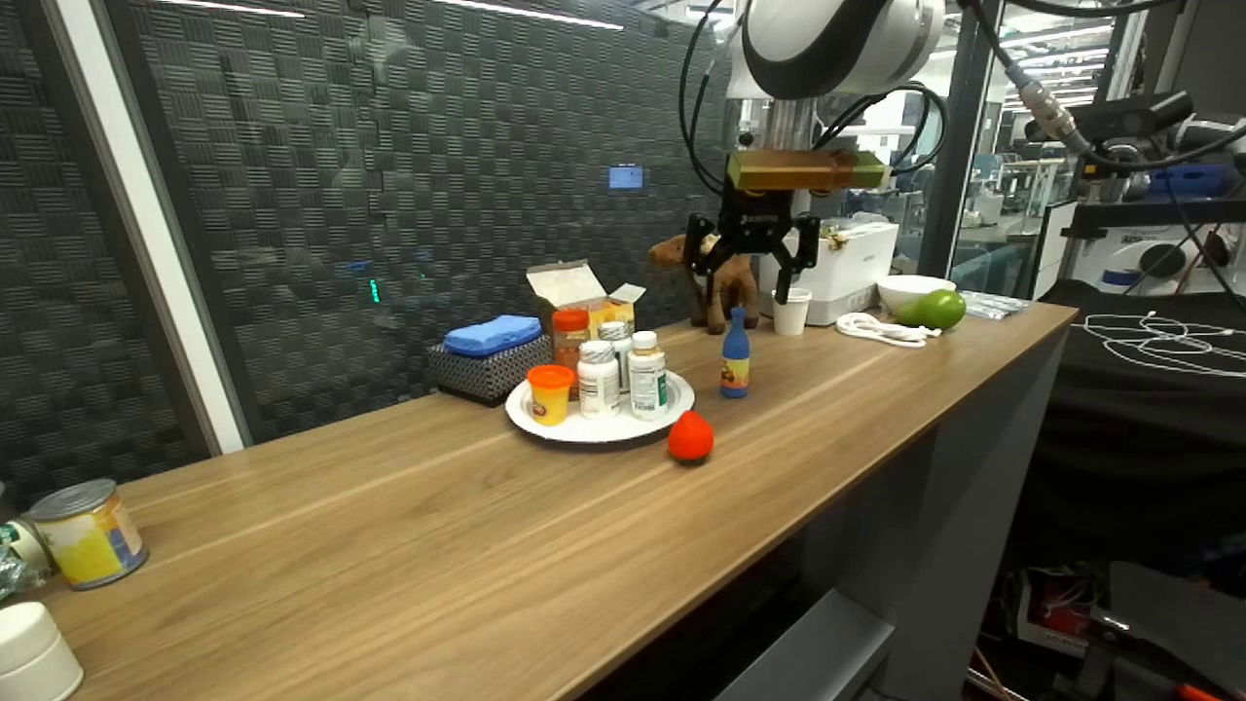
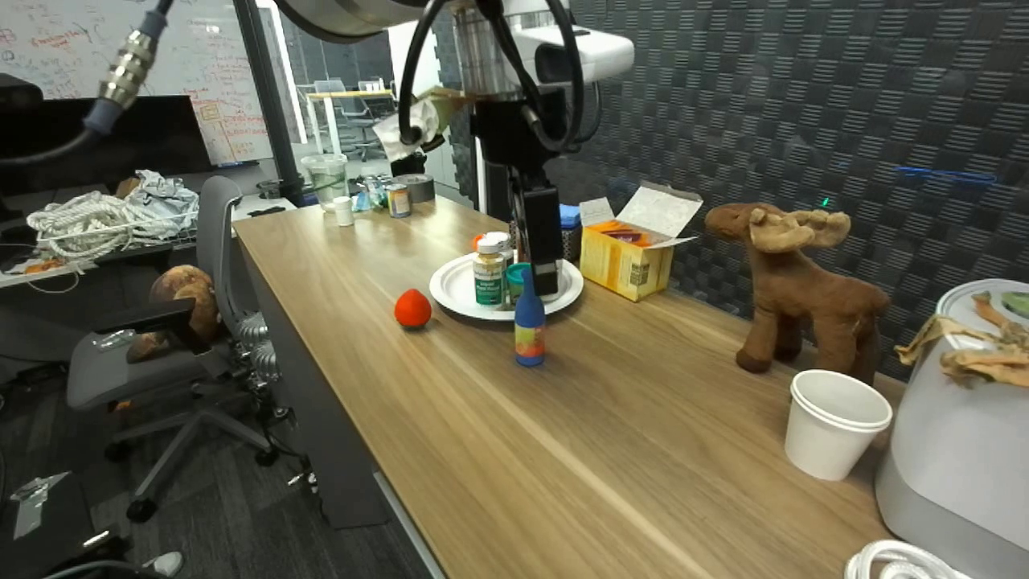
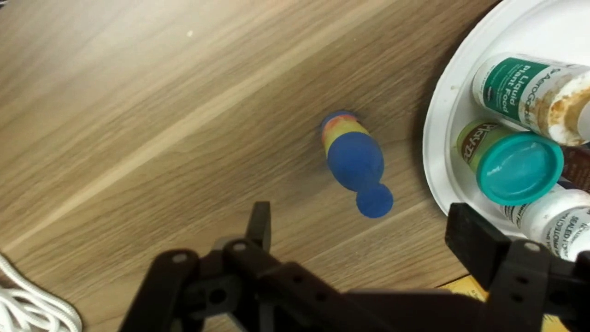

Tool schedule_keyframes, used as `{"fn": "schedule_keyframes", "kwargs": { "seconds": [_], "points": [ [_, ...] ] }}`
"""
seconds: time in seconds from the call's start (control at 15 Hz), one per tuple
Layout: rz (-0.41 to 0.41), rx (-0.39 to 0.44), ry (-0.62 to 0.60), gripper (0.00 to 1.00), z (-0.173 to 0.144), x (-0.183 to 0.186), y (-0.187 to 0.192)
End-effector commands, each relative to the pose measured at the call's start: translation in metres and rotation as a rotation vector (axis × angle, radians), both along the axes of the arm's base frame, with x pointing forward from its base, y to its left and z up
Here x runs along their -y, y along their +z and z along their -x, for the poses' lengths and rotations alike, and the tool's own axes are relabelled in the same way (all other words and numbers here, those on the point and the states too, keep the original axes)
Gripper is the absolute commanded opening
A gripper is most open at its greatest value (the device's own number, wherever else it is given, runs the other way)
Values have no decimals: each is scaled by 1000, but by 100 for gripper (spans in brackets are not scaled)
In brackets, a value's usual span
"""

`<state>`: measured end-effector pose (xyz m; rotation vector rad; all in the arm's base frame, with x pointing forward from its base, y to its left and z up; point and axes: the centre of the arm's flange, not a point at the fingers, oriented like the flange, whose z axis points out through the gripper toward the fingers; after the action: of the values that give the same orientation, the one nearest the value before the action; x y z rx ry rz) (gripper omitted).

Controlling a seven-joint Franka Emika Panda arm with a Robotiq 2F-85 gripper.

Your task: Pick up the bottles and small containers from the table and put them on the white plate.

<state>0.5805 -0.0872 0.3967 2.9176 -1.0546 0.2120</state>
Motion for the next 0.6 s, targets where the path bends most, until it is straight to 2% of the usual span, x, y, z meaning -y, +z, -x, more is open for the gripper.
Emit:
{"fn": "schedule_keyframes", "kwargs": {
  "seconds": [0.0,0.53],
  "points": [
    [-22,19,9,66,-9,0,-1],
    [-15,14,12,5,-8,-6,1]
  ]
}}
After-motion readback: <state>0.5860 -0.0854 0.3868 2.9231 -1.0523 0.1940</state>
